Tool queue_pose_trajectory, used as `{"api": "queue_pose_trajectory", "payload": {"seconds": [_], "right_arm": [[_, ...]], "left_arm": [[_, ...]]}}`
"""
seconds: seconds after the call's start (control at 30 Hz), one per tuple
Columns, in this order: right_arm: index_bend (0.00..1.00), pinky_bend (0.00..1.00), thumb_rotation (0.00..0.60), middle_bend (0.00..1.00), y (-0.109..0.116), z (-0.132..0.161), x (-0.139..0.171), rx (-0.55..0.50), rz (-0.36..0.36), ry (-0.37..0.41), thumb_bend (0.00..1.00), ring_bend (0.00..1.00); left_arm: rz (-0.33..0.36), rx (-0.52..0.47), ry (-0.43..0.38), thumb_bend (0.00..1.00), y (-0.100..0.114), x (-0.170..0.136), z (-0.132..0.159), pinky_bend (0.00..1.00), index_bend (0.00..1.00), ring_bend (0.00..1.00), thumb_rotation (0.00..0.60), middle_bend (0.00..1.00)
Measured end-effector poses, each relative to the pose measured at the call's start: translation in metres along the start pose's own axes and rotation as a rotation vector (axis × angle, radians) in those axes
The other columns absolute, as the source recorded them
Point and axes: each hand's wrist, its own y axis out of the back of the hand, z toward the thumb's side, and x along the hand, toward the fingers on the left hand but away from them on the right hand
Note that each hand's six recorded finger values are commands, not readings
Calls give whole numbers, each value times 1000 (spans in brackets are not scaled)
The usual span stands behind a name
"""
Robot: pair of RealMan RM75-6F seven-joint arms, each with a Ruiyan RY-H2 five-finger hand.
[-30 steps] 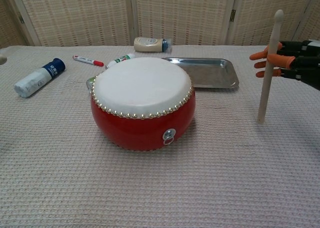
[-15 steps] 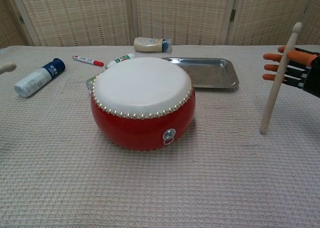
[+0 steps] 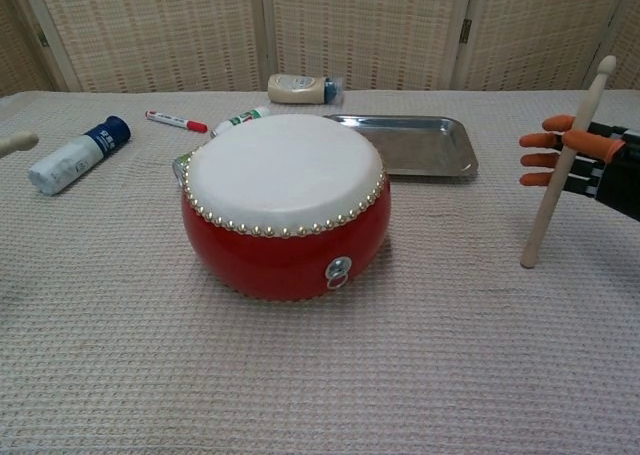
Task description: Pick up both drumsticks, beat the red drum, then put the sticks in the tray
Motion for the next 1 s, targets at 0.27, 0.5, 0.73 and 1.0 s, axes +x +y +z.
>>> {"api": "queue_pose_trajectory", "payload": {"seconds": [0.27, 0.5, 0.73, 1.0], "right_arm": [[624, 459, 600, 497, 0, -13, 4, 37, -8, -37, 92, 430], [718, 500, 600, 567, -4, -23, 3, 62, -1, -67, 60, 498], [772, 557, 600, 629, -9, -31, 1, 96, 6, -90, 59, 563], [837, 617, 599, 670, -16, -39, 0, 150, 24, -107, 59, 626]], "left_arm": [[-11, 5, -5, 632, -1, -1, 2, 1000, 1000, 1000, 600, 1000], [-24, 10, -9, 632, -3, -2, 2, 1000, 1000, 1000, 600, 1000], [-28, 8, -10, 633, -4, -2, 2, 1000, 1000, 1000, 600, 1000], [-35, 7, -11, 632, -6, -1, 2, 1000, 1000, 1000, 600, 1000]]}}
